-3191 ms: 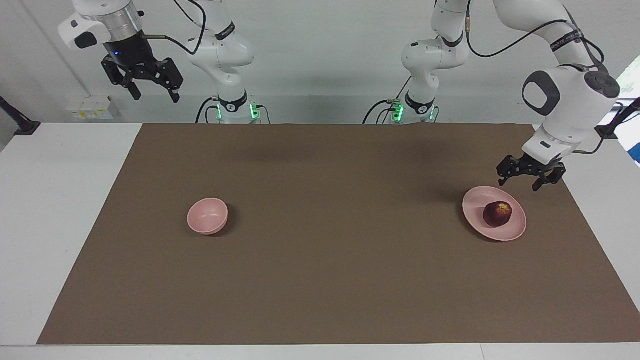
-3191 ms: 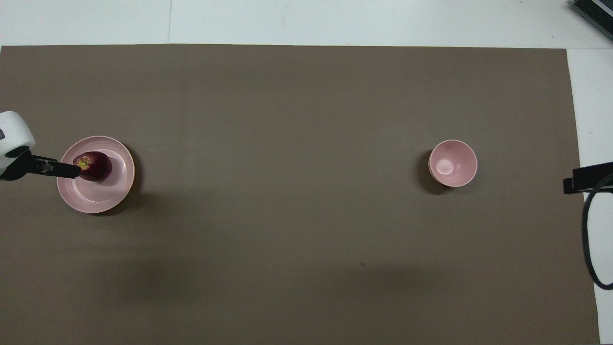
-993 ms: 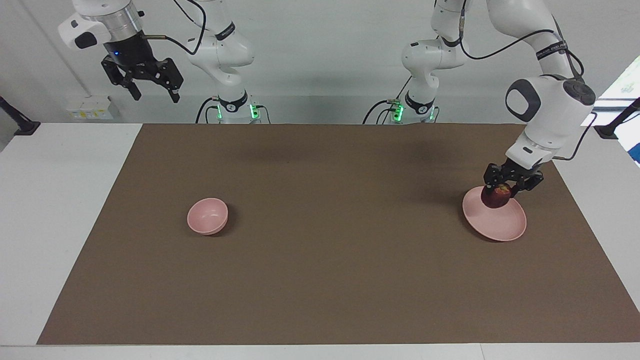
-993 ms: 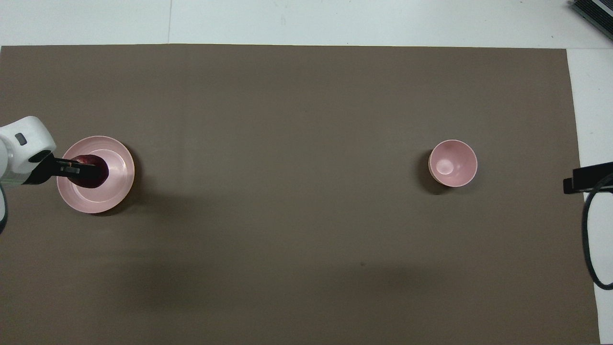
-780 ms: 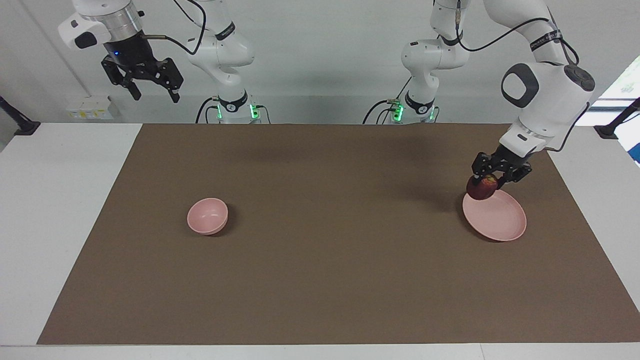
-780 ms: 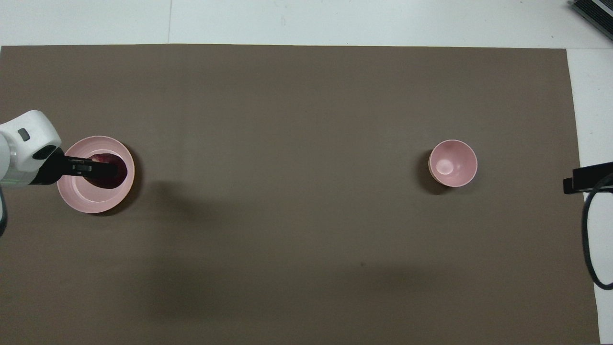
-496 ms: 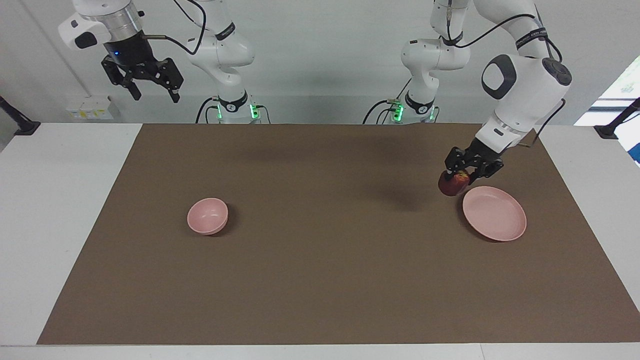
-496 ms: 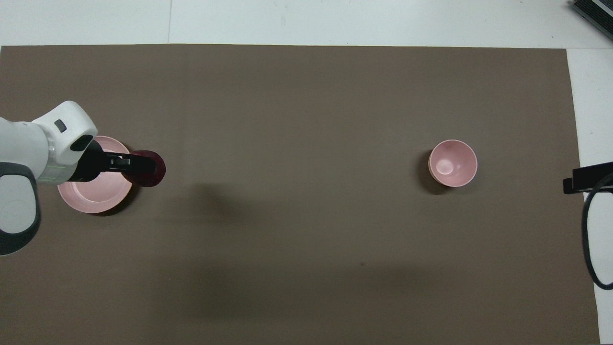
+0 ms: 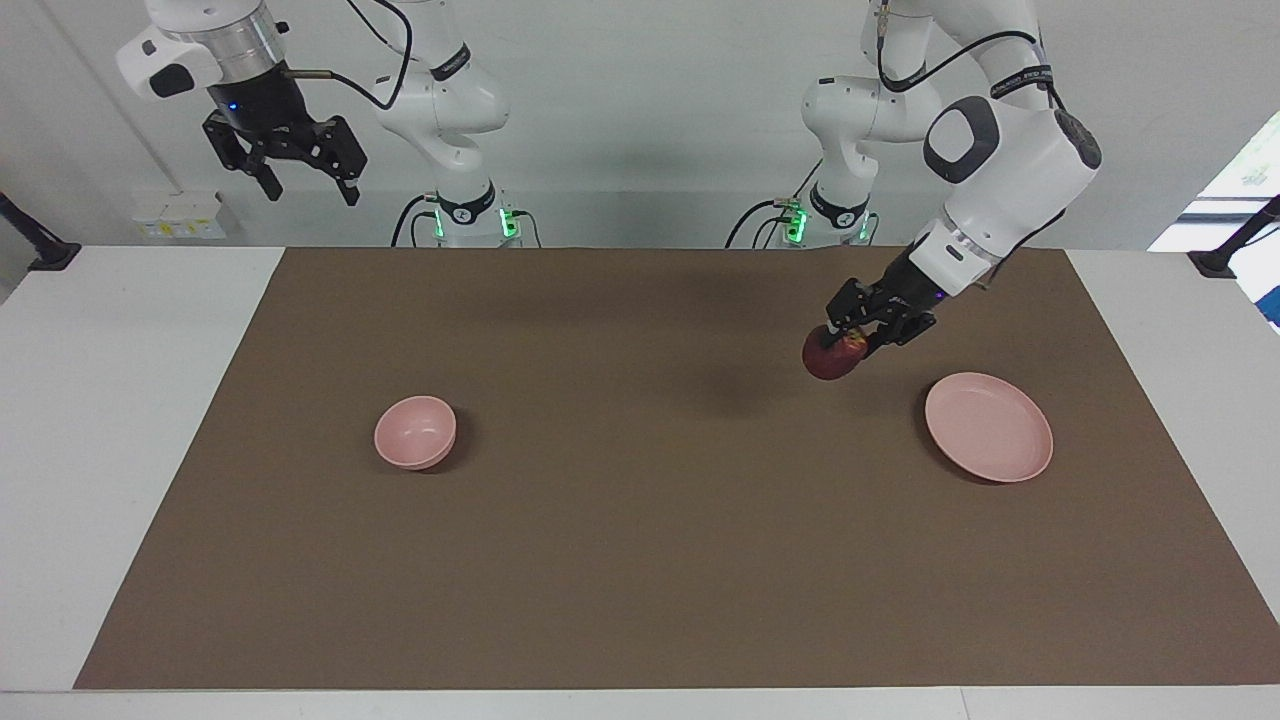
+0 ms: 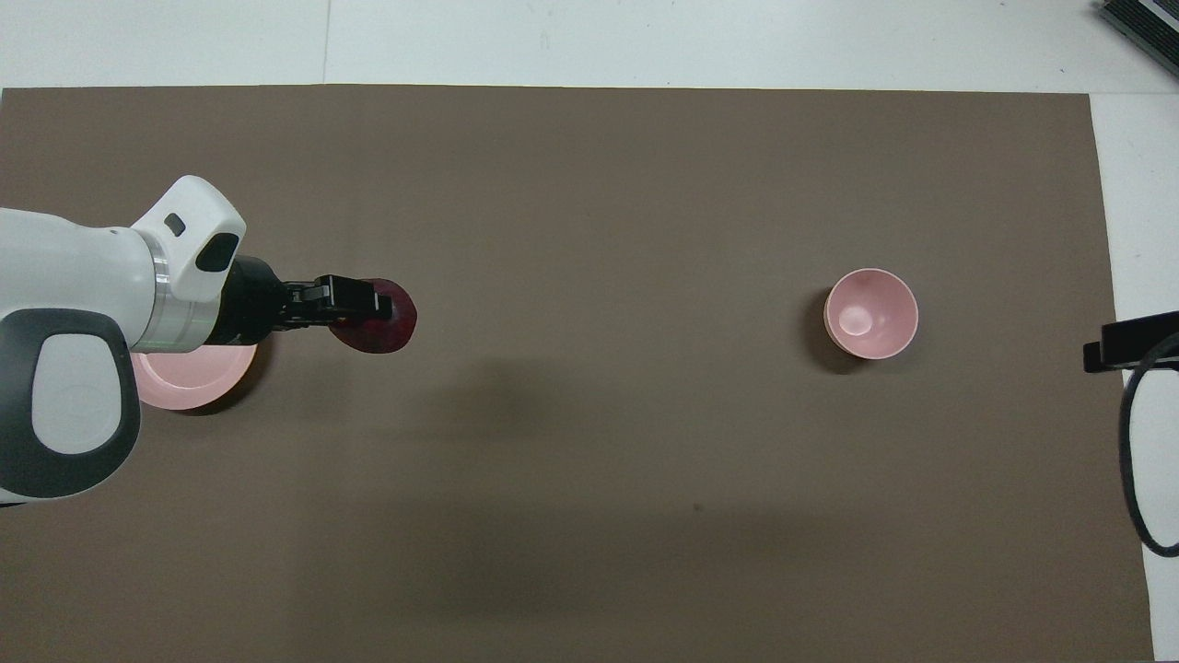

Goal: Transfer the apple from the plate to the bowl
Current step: 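Lift the apple with the left gripper while the right gripper rises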

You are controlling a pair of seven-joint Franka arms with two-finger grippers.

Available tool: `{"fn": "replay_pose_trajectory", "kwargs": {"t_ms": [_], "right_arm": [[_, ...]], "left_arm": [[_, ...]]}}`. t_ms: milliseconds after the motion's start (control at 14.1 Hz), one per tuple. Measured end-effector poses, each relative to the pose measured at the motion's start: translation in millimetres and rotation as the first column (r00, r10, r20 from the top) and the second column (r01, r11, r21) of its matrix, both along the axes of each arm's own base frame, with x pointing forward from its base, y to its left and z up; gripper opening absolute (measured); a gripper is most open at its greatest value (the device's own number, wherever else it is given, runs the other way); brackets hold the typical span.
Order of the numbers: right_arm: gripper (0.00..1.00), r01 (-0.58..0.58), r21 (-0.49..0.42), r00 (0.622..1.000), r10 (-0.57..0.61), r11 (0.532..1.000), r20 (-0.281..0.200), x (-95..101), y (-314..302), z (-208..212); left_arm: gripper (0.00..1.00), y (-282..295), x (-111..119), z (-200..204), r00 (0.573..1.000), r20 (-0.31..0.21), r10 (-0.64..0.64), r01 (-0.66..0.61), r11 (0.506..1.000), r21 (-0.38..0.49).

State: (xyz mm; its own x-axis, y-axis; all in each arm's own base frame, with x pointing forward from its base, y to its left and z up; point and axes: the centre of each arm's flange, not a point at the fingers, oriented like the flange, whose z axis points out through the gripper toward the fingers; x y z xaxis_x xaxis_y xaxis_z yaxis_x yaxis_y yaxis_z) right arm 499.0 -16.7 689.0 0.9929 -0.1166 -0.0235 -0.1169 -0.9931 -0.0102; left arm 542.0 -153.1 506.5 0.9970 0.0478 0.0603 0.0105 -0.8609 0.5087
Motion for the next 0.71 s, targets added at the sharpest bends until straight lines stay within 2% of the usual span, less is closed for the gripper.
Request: {"fn": "replay_pose_trajectory", "kwargs": {"t_ms": [709], "right_arm": [[1.00, 0.000, 0.000, 1.000, 0.000, 1.000, 0.000, 0.0, 0.0, 0.0]], "left_arm": [[0.68, -49.4, -8.5, 11.0, 0.998, -0.055, 0.031, -0.043, 0.973, -0.226]]}}
